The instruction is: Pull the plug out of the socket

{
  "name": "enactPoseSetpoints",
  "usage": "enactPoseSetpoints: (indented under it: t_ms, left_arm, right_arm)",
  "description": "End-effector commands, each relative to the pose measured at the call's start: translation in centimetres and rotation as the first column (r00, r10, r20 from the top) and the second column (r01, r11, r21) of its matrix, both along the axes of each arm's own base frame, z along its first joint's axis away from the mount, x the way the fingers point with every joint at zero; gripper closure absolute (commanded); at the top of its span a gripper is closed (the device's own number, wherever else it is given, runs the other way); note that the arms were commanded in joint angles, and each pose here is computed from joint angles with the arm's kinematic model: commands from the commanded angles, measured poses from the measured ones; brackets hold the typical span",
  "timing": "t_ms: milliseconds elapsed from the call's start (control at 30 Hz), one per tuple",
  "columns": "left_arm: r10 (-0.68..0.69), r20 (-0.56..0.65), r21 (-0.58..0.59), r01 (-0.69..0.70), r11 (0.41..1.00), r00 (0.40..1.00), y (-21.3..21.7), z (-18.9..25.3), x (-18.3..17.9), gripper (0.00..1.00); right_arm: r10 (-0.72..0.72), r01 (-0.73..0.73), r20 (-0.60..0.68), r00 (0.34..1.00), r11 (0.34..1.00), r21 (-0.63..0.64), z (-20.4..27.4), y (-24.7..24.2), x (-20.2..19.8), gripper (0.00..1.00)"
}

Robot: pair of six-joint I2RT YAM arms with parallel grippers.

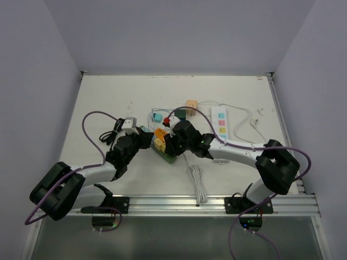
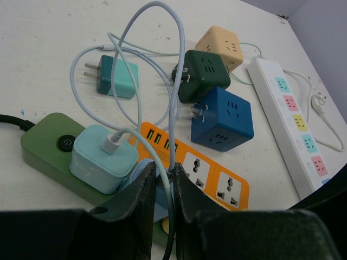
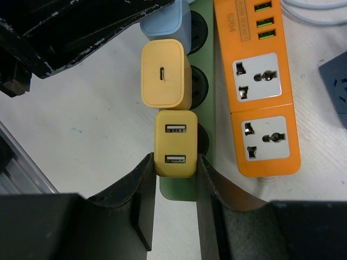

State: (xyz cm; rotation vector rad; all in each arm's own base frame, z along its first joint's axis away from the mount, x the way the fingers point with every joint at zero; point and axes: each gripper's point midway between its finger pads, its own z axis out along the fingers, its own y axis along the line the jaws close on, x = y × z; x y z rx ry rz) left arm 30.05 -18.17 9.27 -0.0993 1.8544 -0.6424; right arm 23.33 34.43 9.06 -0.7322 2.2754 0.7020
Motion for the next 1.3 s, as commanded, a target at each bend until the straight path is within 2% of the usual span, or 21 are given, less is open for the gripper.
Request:
enactPoseSetpoints:
  t_ms: [0, 33, 67, 200, 367, 500, 567, 600, 667, 700, 867, 967, 1067, 1100, 1133, 1200, 1267]
  left_arm:
    - [0.042, -0.242, 0.177, 0.001, 0.984, 0.969, 2.8, -7.7, -3.5, 0.80]
    - [0.044, -0.243, 0.178, 0.000, 0.984, 0.969, 2.8, -7.7, -3.5, 0.80]
    - [0.042, -0.240, 0.176, 0.001, 0.984, 0.970, 2.8, -7.6, -3.5, 0.80]
    - [0.045, -0.245, 0.182, 0.000, 0.983, 0.968, 2.8, -7.8, -3.4, 0.80]
    - [0.051, -0.246, 0.187, -0.005, 0.982, 0.968, 2.9, -7.8, -3.3, 0.80]
    - [0.058, -0.248, 0.190, -0.011, 0.982, 0.967, 3.0, -7.9, -3.3, 0.80]
    - [0.060, -0.247, 0.189, -0.012, 0.982, 0.967, 3.0, -7.8, -3.3, 0.80]
    - [0.059, -0.248, 0.190, -0.011, 0.982, 0.967, 3.0, -7.8, -3.3, 0.80]
    - [0.058, -0.251, 0.188, -0.010, 0.982, 0.966, 3.0, -7.9, -3.4, 0.80]
    - [0.060, -0.249, 0.189, -0.013, 0.982, 0.967, 3.0, -7.8, -3.3, 0.80]
    - [0.059, -0.245, 0.183, -0.014, 0.983, 0.968, 3.0, -7.7, -3.4, 0.81]
    - [0.062, -0.237, 0.182, -0.018, 0.983, 0.970, 3.1, -7.6, -3.4, 0.81]
    - [0.061, -0.238, 0.181, -0.017, 0.983, 0.969, 3.0, -7.6, -3.3, 0.81]
    - [0.059, -0.238, 0.183, -0.015, 0.983, 0.969, 3.0, -7.6, -3.4, 0.81]
    - [0.060, -0.240, 0.184, -0.016, 0.983, 0.969, 3.0, -7.6, -3.3, 0.81]
    - [0.059, -0.241, 0.185, -0.014, 0.983, 0.969, 3.0, -7.6, -3.3, 0.81]
    - [0.054, -0.242, 0.184, -0.009, 0.983, 0.969, 2.9, -7.6, -3.4, 0.80]
  right_arm:
    - [-0.003, -0.015, 0.129, 0.992, 0.990, 0.137, 5.5, 2.6, 1.0, 0.99]
    - [0.005, -0.024, 0.162, 0.987, 0.993, 0.117, 6.1, 3.0, 0.9, 0.99]
    - [-0.042, 0.032, 0.206, 0.978, 0.998, 0.051, 5.8, 2.3, 1.6, 0.99]
    - [0.029, 0.017, 0.314, 0.949, 0.989, -0.144, 5.3, 3.5, -0.3, 0.99]
    - [0.045, 0.037, 0.379, 0.924, 0.978, -0.206, 5.5, 4.8, -0.6, 0.99]
    - [0.016, 0.038, 0.365, 0.931, 0.990, -0.139, 6.4, 5.0, -0.6, 0.99]
    - [0.025, 0.001, 0.300, 0.954, 0.996, -0.086, 6.1, 5.1, -1.1, 0.99]
    - [-0.030, 0.031, 0.275, 0.961, 1.000, 0.002, 7.6, 4.9, -0.3, 0.99]
    - [-0.009, -0.007, 0.179, 0.984, 0.996, 0.087, 7.2, 4.8, -0.9, 0.99]
    - [-0.068, 0.047, 0.134, 0.989, 0.987, 0.156, 7.8, 4.3, 0.5, 0.99]
    - [-0.095, 0.080, 0.054, 0.994, 0.968, 0.237, 7.5, 2.8, 1.4, 0.99]
    - [-0.057, 0.039, 0.081, 0.995, 0.977, 0.207, 7.4, 3.4, 1.0, 0.99]
    - [-0.031, 0.016, 0.205, 0.978, 0.997, 0.074, 7.1, 4.0, 0.5, 0.99]
    - [-0.008, 0.014, 0.307, 0.952, 1.000, -0.017, 7.7, 4.3, -0.1, 0.99]
    - [0.015, 0.007, 0.346, 0.938, 0.998, -0.062, 7.6, 4.8, -0.5, 0.99]
    - [0.065, -0.013, 0.385, 0.921, 0.991, -0.136, 7.0, 5.7, -1.7, 0.99]
    - [0.052, 0.010, 0.413, 0.909, 0.989, -0.148, 7.4, 6.0, -1.5, 0.99]
